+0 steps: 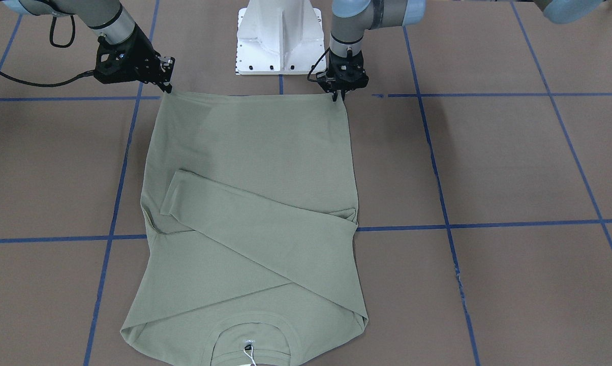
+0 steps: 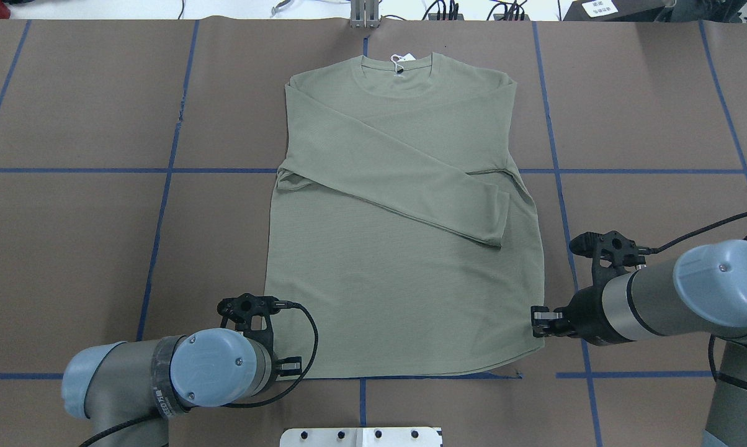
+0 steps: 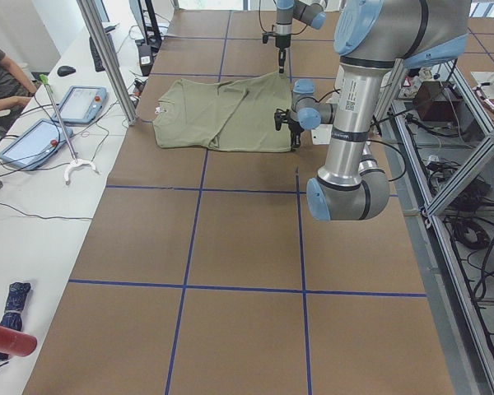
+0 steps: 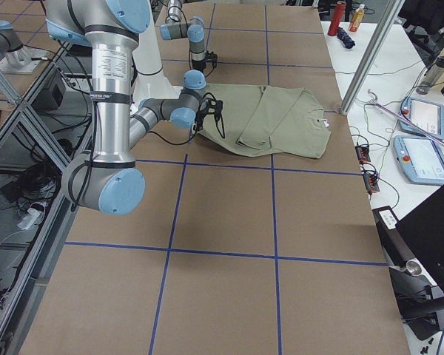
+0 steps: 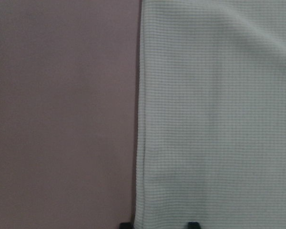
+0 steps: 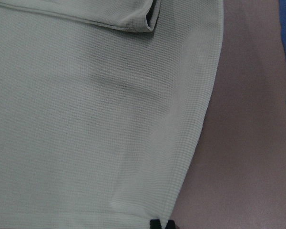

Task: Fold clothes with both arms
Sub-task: 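Grasp the hem corners nearest the robot with both grippers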

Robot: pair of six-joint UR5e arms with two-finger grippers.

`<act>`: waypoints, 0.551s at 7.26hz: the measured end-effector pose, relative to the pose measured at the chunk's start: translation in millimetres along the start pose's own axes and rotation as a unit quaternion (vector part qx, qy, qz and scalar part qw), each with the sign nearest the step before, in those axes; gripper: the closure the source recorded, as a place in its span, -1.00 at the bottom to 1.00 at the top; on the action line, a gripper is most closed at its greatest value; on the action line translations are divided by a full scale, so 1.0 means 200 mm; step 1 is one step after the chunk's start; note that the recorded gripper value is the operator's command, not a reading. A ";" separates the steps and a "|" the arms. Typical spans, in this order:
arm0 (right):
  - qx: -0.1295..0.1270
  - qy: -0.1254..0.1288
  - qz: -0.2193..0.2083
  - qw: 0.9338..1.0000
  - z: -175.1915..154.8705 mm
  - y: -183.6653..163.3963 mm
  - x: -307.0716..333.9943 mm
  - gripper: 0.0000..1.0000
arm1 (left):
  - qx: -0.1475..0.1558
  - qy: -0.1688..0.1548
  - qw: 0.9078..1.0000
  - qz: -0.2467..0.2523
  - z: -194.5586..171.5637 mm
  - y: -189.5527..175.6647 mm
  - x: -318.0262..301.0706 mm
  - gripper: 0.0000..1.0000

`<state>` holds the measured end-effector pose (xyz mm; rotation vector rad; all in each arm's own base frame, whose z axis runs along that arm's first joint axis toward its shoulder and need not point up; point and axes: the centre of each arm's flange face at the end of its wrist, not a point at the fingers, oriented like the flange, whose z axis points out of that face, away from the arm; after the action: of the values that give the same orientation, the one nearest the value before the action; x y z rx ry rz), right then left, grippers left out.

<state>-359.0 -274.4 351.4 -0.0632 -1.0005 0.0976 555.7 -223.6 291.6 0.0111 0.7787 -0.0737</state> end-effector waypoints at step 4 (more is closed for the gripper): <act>-0.007 -0.003 0.004 1.000 -0.03 -0.02 0.01 1.00 | -0.004 0.022 1.000 0.001 -0.15 0.02 0.02 1.00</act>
<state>-352.4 -278.5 350.6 -0.0806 -1.0075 0.0982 538.4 -218.9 266.6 0.0052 0.8231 -0.0680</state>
